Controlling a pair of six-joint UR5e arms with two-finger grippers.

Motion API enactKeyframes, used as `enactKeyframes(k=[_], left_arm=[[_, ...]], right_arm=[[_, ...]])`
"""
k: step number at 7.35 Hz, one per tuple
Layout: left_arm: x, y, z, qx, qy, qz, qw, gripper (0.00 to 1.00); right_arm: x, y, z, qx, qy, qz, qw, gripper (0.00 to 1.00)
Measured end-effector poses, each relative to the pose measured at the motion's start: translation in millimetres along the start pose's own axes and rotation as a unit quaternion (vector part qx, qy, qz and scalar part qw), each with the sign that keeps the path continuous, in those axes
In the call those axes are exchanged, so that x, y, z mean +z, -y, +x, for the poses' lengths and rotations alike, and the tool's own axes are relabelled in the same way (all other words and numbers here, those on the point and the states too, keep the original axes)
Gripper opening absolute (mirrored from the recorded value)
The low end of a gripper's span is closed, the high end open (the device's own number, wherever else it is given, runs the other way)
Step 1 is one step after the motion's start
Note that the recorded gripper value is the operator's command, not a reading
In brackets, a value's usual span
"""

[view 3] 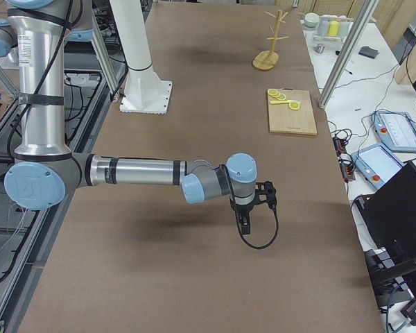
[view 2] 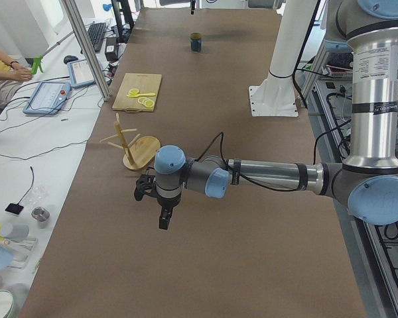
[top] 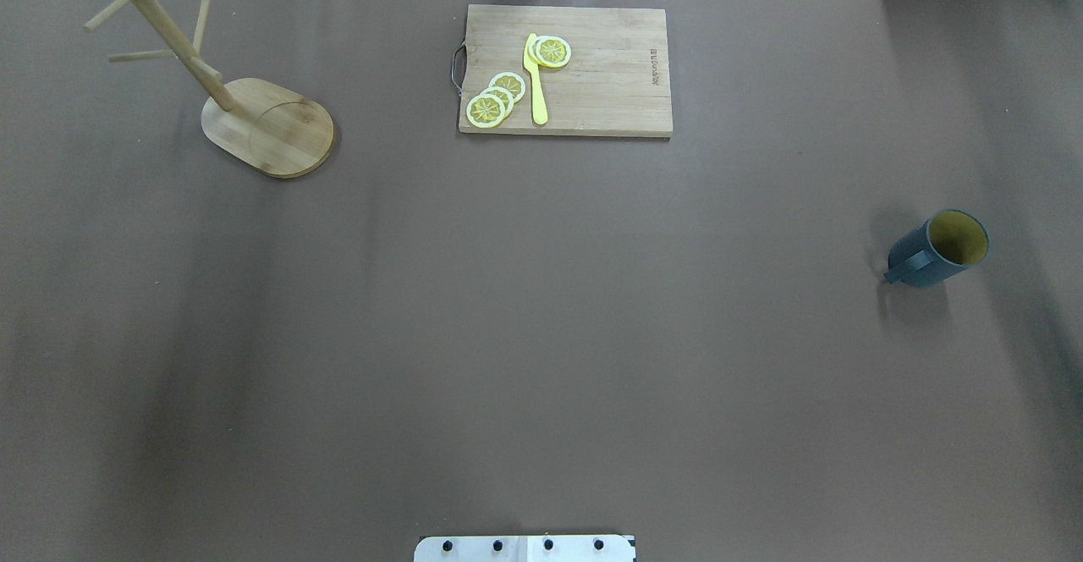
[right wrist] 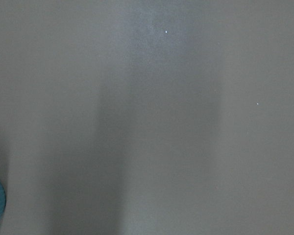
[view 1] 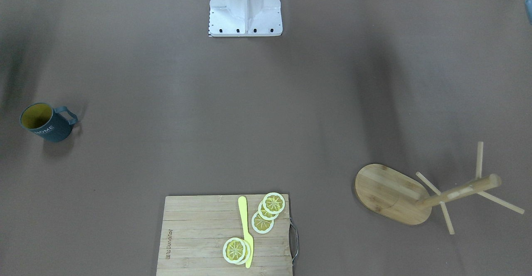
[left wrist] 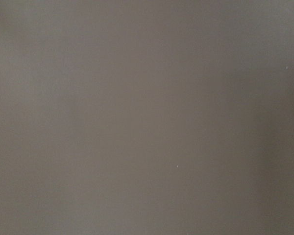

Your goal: Hang cup on storage rack

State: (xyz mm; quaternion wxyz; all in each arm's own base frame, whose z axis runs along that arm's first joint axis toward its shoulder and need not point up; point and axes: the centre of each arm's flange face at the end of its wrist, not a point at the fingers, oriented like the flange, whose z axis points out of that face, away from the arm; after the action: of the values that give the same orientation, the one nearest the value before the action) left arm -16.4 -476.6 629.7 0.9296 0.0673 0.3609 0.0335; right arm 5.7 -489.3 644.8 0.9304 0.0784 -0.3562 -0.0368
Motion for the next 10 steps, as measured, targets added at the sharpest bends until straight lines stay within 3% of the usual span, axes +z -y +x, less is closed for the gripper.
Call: enactKeyframes(k=[3, 10], left_arm=[[4, -15, 3, -0.007, -0.024, -0.012, 0.9996, 0.98], [-7, -26, 14, 0.004, -0.032, -0.002, 0.9995, 0.98]], right_arm=[[4, -5, 0, 0.004, 0.021, -0.009, 0.9997, 1.0], [12, -4, 5, 0.006, 0.024, -0.015, 0.9996, 1.0]])
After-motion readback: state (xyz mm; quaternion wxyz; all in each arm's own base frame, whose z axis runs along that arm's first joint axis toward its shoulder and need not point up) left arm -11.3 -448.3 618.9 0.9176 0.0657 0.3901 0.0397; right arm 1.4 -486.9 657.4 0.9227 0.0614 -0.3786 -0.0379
